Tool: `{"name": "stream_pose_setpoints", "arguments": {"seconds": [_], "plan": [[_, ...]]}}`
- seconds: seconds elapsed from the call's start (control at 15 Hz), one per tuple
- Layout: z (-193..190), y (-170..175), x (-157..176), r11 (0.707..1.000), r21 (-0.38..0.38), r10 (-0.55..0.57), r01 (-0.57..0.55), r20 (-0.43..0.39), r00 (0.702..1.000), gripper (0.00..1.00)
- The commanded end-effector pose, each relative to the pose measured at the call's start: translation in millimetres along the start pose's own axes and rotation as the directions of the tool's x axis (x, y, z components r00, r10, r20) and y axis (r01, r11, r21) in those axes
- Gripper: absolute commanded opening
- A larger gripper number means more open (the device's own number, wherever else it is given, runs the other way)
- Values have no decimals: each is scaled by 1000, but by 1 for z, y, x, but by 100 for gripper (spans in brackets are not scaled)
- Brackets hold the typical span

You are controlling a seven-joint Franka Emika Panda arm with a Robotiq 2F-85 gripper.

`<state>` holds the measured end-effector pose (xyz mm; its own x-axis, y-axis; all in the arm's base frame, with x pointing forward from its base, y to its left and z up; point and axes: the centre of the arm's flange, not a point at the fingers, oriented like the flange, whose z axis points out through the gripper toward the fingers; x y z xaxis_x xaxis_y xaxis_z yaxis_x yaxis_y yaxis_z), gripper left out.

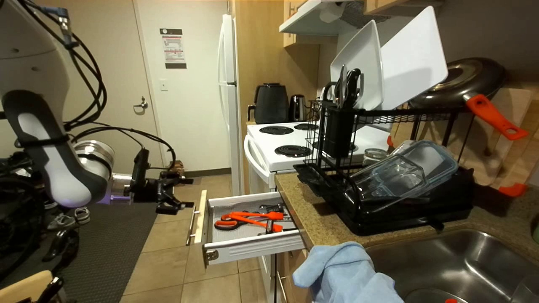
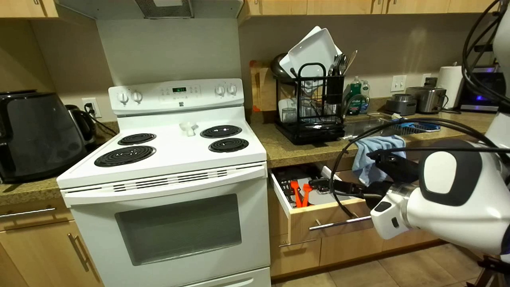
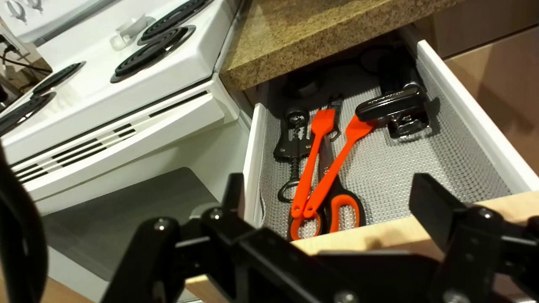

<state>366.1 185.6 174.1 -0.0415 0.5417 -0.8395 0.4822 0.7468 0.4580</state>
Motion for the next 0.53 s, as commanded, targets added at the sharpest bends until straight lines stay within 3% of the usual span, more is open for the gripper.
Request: {"name": "stream_pose_setpoints", "arguments": {"seconds": [0.0,0.47], "plan": [[-2,-26,7,999,-32,-24,24,11,1000,100],[-14,-55,17,995,-13,-94,94,-37,995,100]]}}
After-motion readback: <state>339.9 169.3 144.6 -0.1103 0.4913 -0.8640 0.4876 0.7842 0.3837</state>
